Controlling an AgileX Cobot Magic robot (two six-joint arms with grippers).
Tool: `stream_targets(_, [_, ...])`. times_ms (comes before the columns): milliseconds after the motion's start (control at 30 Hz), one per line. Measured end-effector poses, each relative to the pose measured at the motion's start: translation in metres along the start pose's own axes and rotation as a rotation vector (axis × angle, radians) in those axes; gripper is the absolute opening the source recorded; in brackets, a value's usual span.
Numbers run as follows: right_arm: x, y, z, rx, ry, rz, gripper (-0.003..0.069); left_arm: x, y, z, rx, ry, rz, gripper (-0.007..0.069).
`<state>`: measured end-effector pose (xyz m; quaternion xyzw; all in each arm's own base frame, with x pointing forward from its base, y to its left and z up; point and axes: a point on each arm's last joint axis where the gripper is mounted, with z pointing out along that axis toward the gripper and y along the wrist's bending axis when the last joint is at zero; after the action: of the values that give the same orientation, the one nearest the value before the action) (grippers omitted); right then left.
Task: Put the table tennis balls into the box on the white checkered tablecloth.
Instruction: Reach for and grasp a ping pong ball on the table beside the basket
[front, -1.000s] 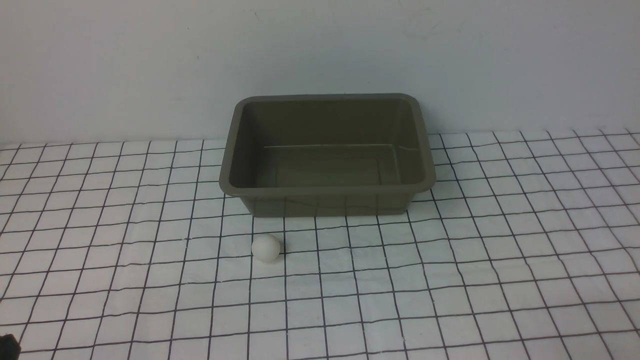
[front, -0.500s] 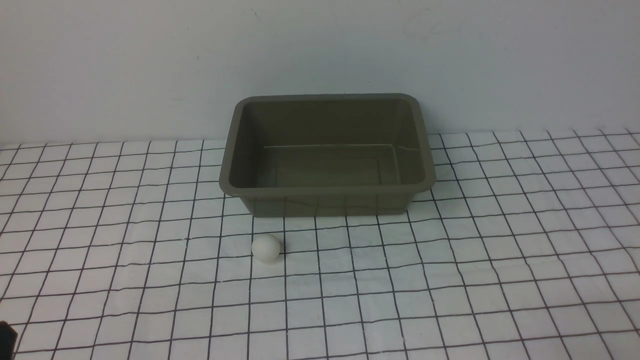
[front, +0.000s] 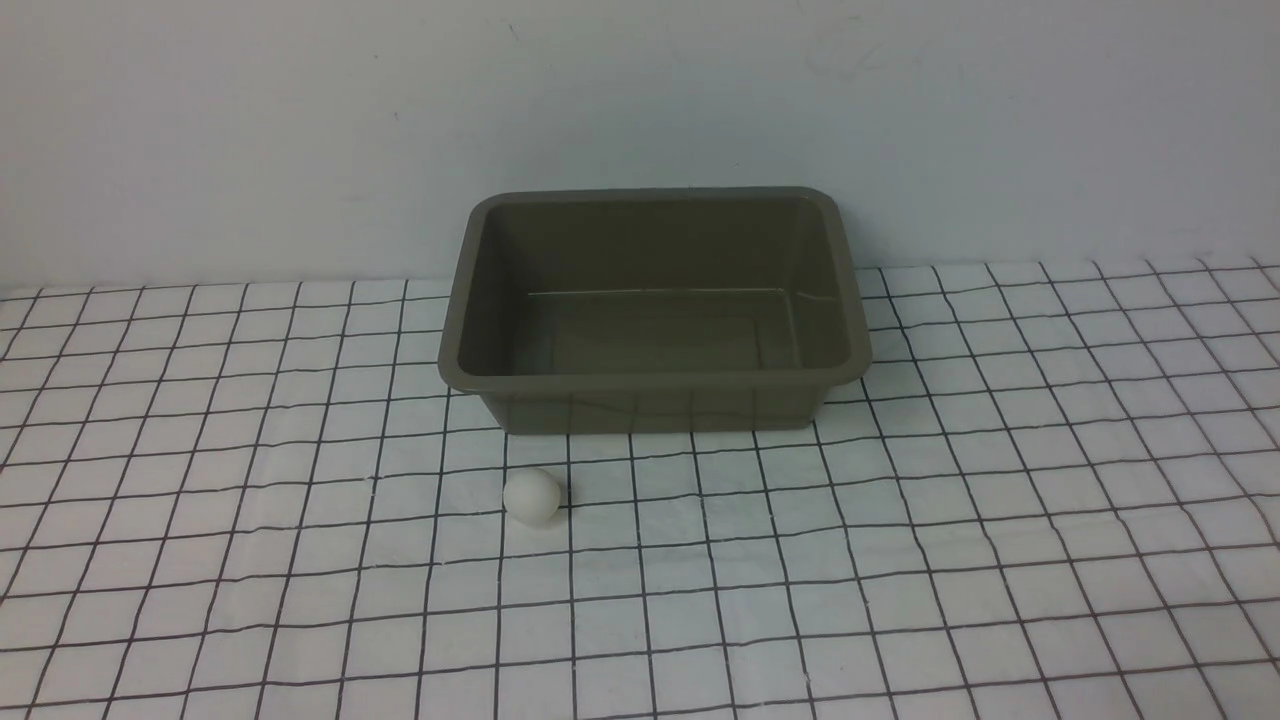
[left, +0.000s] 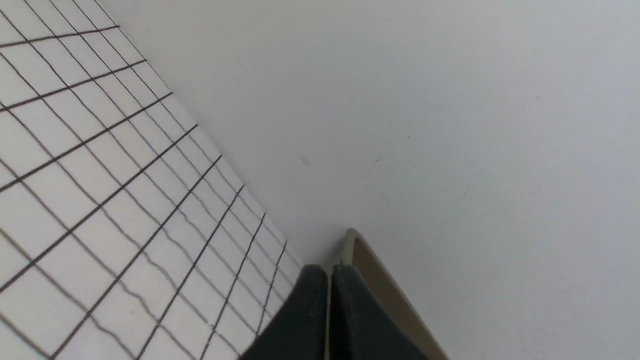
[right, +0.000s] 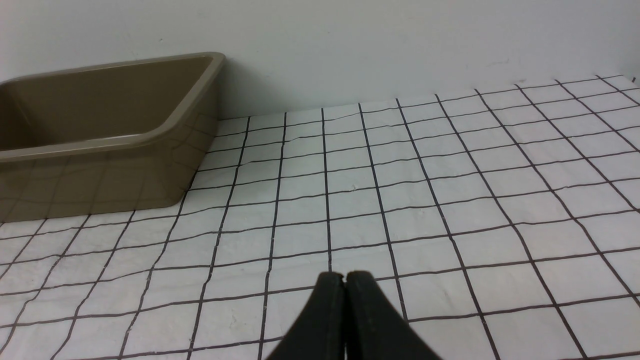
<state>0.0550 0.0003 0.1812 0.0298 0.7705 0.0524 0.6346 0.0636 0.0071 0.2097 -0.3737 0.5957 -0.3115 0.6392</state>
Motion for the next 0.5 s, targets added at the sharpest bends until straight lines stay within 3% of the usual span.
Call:
stream_targets(67, [0.000, 0.000, 0.000, 0.000, 0.000, 0.000, -0.0014, -0.012, -0.022, -0.002, 0.054, -0.011, 0.094, -0.0004])
stream_targets(167, [0.000, 0.000, 0.000, 0.000, 0.000, 0.000, -0.0014, -0.035, -0.071, -0.011, 0.118, 0.006, 0.378, -0.0004])
stream_targets(333, [0.000, 0.000, 0.000, 0.000, 0.000, 0.000, -0.0014, -0.057, -0.128, -0.001, 0.054, 0.321, 0.845, -0.0004])
stream_targets(400, [0.000, 0.000, 0.000, 0.000, 0.000, 0.000, -0.0014, -0.055, -0.137, 0.014, 0.051, 0.509, 0.929, -0.0004])
stream_targets(500, [0.000, 0.000, 0.000, 0.000, 0.000, 0.000, -0.0014, -0.042, -0.142, 0.044, 0.103, 0.786, 0.903, 0.0000])
